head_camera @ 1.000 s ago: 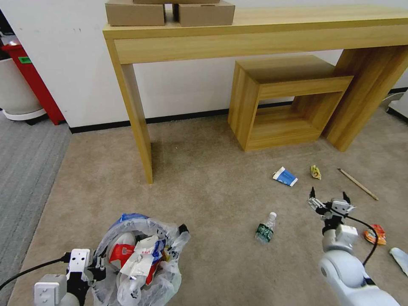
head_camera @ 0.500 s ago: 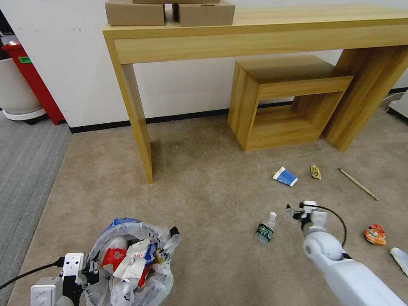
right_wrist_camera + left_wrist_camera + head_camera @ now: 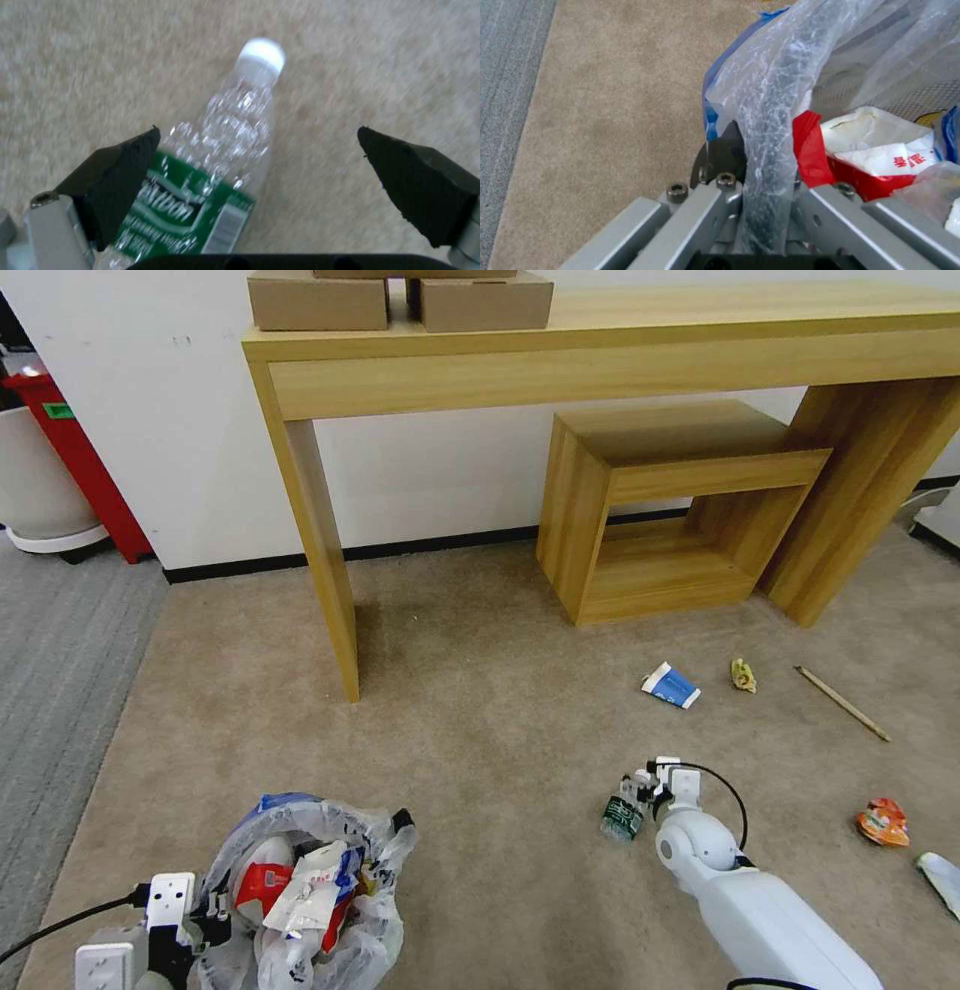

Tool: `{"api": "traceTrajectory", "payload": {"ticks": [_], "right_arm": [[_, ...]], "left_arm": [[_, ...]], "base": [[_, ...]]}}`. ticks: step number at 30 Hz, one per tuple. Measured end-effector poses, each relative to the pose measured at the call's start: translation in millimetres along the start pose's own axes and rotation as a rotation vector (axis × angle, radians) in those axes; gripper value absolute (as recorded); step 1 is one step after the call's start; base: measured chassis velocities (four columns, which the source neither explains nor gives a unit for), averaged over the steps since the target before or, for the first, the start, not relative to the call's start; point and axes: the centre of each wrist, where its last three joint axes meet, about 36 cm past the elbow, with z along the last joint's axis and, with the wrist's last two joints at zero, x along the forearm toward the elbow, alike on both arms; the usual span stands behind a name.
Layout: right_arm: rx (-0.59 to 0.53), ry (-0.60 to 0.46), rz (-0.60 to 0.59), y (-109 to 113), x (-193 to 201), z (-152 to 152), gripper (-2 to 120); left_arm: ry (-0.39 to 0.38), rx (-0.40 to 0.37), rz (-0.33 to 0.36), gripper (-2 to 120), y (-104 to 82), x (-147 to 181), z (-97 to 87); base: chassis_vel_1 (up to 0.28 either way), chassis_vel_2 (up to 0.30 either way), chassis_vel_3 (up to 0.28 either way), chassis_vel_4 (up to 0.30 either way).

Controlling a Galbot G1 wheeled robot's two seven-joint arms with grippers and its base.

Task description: Pick up the trash bin and place the garbage on the floor into it.

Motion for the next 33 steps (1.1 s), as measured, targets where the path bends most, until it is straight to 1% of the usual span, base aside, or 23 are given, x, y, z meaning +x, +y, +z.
{"api": "traceTrajectory", "payload": {"ticks": [1,4,8,12,15,20,24,27,33], "right_arm": [[-0.005,0.012,-0.001,5,-1,4,100],[-0.011,0.023,-0.006,11,-2,9,100],[-0.014,0.003,-0.024,18,-5,15,100],[-0.009,-0.020,-0.027,18,-6,16,100],[0.002,-0.040,-0.028,13,-8,21,100],[0.008,-0.047,-0.017,6,-9,26,100],[0.004,-0.045,-0.017,5,-12,30,100],[0.002,-0.041,-0.026,12,-17,40,100],[0.004,-0.043,-0.042,25,-23,49,100]], "left_arm": [[0.001,0.001,0.000,0,-0.2,0,0.5],[0.005,0.004,0.000,0,-0.9,0,2.0],[0.012,0.007,-0.004,0,-2.2,2,5.2],[0.014,0.008,-0.006,0,-2.7,3,6.0],[0.012,0.007,-0.009,0,-3.6,6,6.7],[0.012,0.005,-0.010,0,-4.1,7,7.3],[0.011,0.007,-0.007,0,-4.8,7,7.6],[0.013,0.010,-0.005,0,-6.1,7,9.2],[0.014,0.010,-0.005,0,-6.0,7,10.2]], "base": [[0.000,0.000,0.000,0.000],[0.000,0.000,0.000,0.000],[0.000,0.000,0.000,0.000],[0.000,0.000,0.000,0.000],[0.000,0.000,0.000,0.000],[0.000,0.000,0.000,0.000],[0.000,0.000,0.000,0.000],[0.000,0.000,0.000,0.000],[0.000,0.000,0.000,0.000]]}}
